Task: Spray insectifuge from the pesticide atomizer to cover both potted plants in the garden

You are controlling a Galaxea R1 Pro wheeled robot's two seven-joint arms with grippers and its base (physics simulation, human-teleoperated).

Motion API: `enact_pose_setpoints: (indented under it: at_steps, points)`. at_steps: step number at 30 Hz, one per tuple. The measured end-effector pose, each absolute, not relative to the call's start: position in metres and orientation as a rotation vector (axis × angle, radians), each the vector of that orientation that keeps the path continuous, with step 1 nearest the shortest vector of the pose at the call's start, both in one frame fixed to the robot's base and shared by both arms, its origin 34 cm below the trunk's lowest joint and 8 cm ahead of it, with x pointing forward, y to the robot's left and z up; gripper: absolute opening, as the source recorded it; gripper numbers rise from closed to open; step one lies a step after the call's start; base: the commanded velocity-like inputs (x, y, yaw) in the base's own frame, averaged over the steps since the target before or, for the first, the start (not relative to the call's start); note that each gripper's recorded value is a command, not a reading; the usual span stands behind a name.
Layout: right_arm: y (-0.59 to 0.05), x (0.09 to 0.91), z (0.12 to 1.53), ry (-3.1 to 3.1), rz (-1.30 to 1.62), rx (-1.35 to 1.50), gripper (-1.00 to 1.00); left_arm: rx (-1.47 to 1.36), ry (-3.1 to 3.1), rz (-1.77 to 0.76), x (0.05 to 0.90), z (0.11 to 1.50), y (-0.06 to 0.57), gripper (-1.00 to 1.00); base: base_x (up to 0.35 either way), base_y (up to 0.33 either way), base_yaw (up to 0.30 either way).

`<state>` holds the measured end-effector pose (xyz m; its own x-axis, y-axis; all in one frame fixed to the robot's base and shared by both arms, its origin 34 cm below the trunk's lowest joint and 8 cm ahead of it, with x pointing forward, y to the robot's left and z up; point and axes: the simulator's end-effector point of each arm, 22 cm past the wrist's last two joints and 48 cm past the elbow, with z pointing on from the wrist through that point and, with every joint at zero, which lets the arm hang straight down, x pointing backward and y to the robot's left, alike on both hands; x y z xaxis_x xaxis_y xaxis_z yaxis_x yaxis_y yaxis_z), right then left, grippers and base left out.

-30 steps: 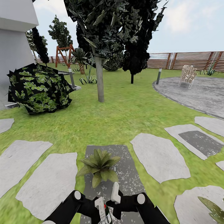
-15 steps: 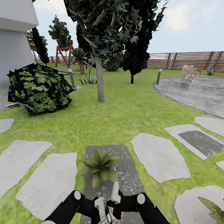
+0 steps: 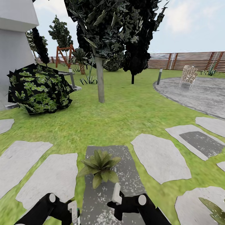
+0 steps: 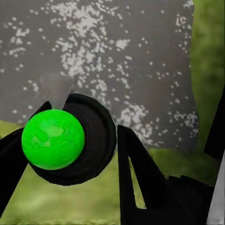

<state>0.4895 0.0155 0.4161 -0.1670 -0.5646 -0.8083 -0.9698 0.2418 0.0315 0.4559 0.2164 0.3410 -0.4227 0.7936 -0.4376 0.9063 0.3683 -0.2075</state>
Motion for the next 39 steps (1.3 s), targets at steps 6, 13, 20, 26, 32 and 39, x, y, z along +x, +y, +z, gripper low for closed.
enact_pose_setpoints:
  at_steps: [6,13,20,26,32,39]
  points:
    - [-0.038,0.493,0.383,1.965,0.676,-1.318,1.00,1.446,2.465,-0.593,0.450,0.336,0.235,-1.00,0.000,0.000,0.000]
    - [-0.156,0.514,0.341,2.233,0.492,-0.843,1.00,1.132,2.615,-0.628,0.451,0.331,0.252,-1.00,0.000,0.000,0.000]
    - [-0.232,0.491,0.288,2.401,0.126,-0.502,1.00,0.829,2.827,-0.655,0.441,0.328,0.265,-1.00,0.000,0.000,0.000]
    - [-0.239,0.468,0.279,2.355,0.009,-0.410,1.00,0.577,3.069,-0.658,0.422,0.328,0.264,-1.00,0.000,0.000,0.000]
    - [-0.242,0.453,0.274,2.361,0.001,-0.398,1.00,0.565,3.142,-0.600,0.419,0.330,0.270,-1.00,0.000,0.000,0.000]
    - [-0.242,0.450,0.273,2.365,0.002,-0.392,1.00,0.572,3.093,-0.456,0.475,0.367,0.250,-1.00,0.000,0.000,0.000]
